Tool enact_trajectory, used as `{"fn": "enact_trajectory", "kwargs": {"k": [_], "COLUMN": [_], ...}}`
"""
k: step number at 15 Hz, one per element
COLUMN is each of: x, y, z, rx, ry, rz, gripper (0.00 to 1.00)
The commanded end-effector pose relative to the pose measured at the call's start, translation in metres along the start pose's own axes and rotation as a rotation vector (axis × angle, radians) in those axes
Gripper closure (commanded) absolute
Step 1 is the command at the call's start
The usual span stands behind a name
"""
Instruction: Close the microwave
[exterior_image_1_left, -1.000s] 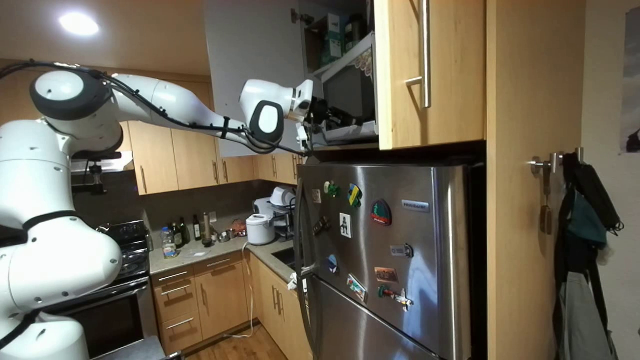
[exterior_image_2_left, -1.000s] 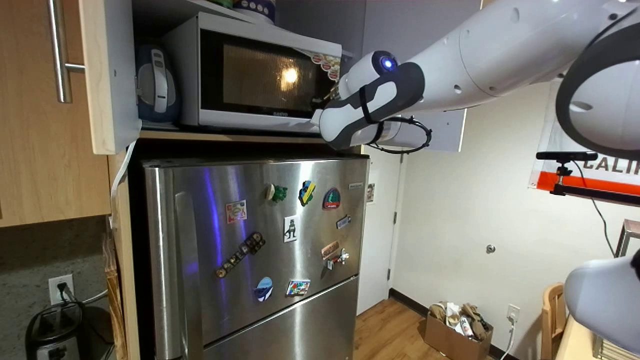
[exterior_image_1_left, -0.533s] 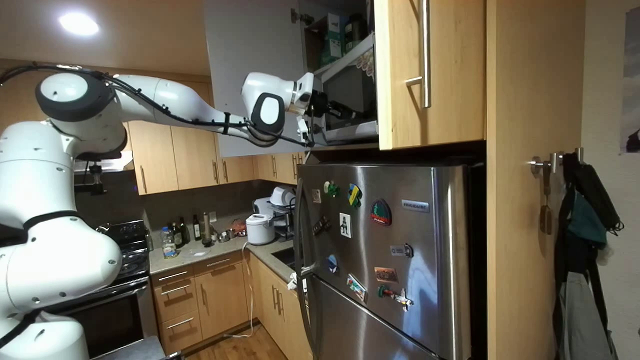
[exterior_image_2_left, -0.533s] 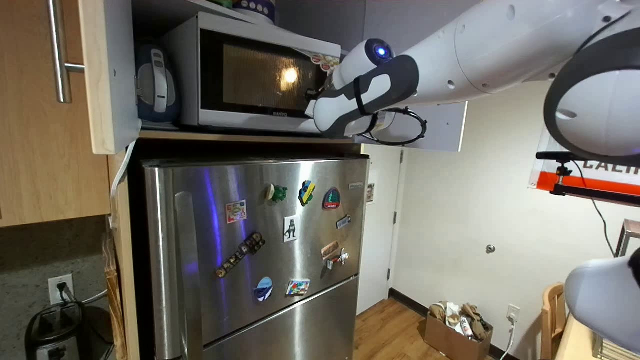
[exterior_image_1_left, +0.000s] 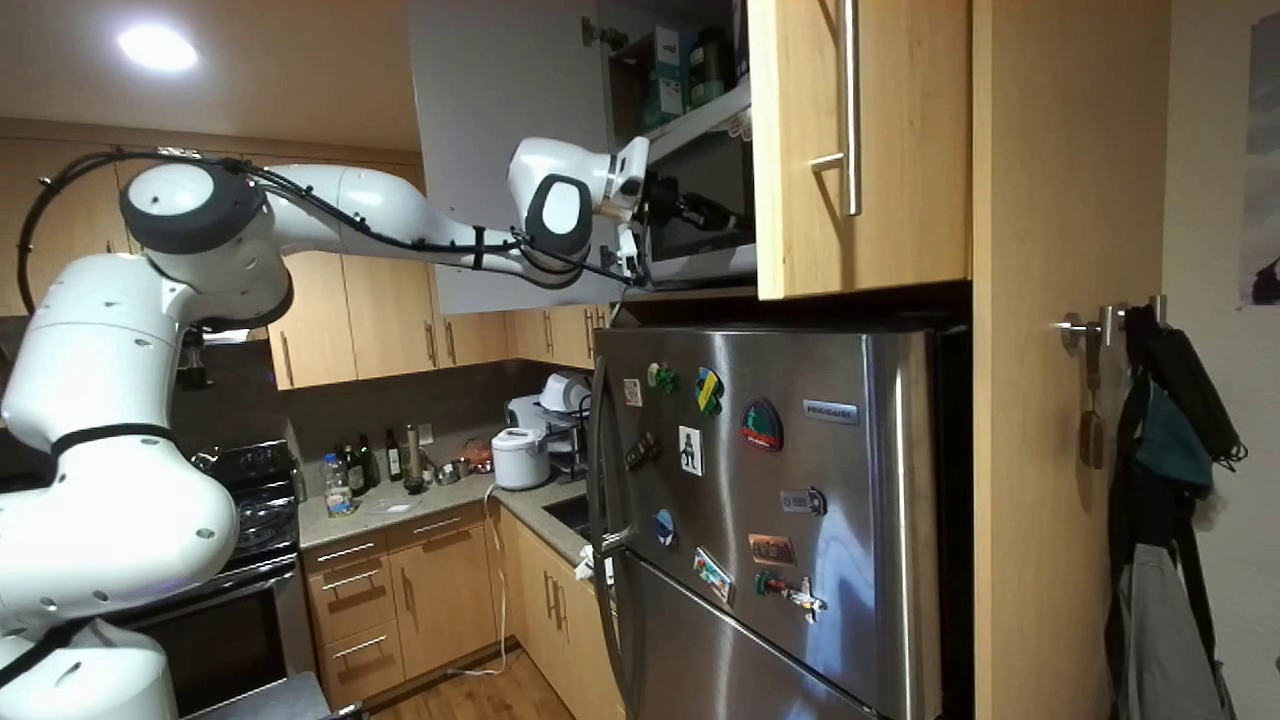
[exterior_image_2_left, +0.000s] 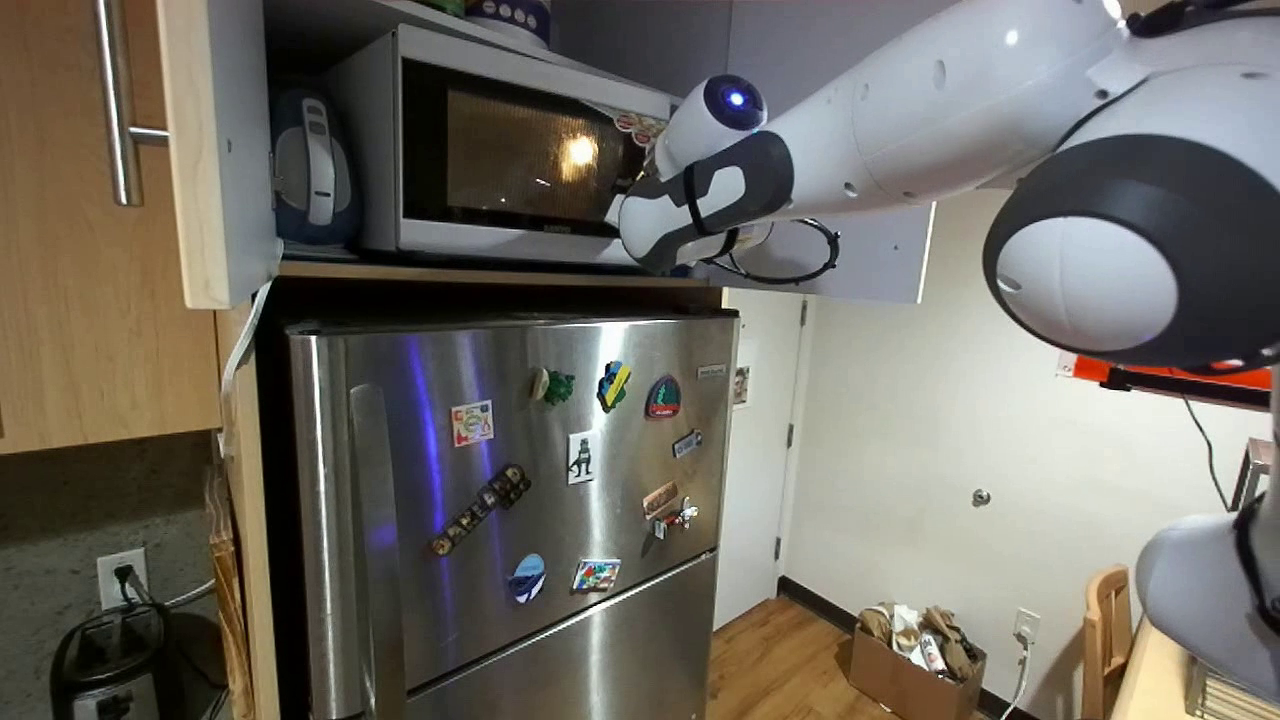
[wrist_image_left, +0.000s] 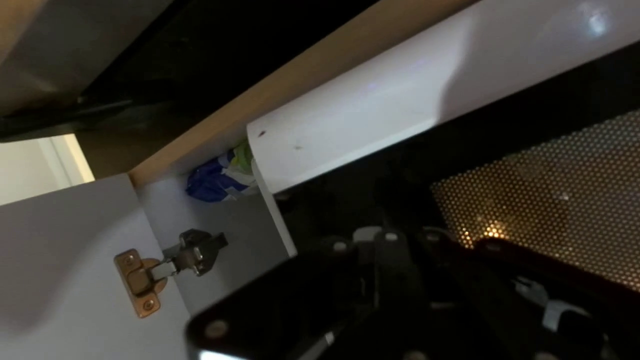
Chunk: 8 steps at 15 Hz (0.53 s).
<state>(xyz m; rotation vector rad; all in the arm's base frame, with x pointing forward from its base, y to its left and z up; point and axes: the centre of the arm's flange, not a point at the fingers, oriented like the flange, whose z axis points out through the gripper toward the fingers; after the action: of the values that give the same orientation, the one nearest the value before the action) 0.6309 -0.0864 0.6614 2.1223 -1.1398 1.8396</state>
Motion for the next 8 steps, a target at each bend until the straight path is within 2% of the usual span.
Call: {"fn": "enact_trajectory", "kwargs": {"k": [1,8], "x": [0.019,0.029], "y": [-0.012,-0.017], "z": [0.027,0.049], "rx": [-0.029,0.012], "ry": [0.032,0.063], "rz": [0.043,0.048], "gripper": [1.00,1.00]}}
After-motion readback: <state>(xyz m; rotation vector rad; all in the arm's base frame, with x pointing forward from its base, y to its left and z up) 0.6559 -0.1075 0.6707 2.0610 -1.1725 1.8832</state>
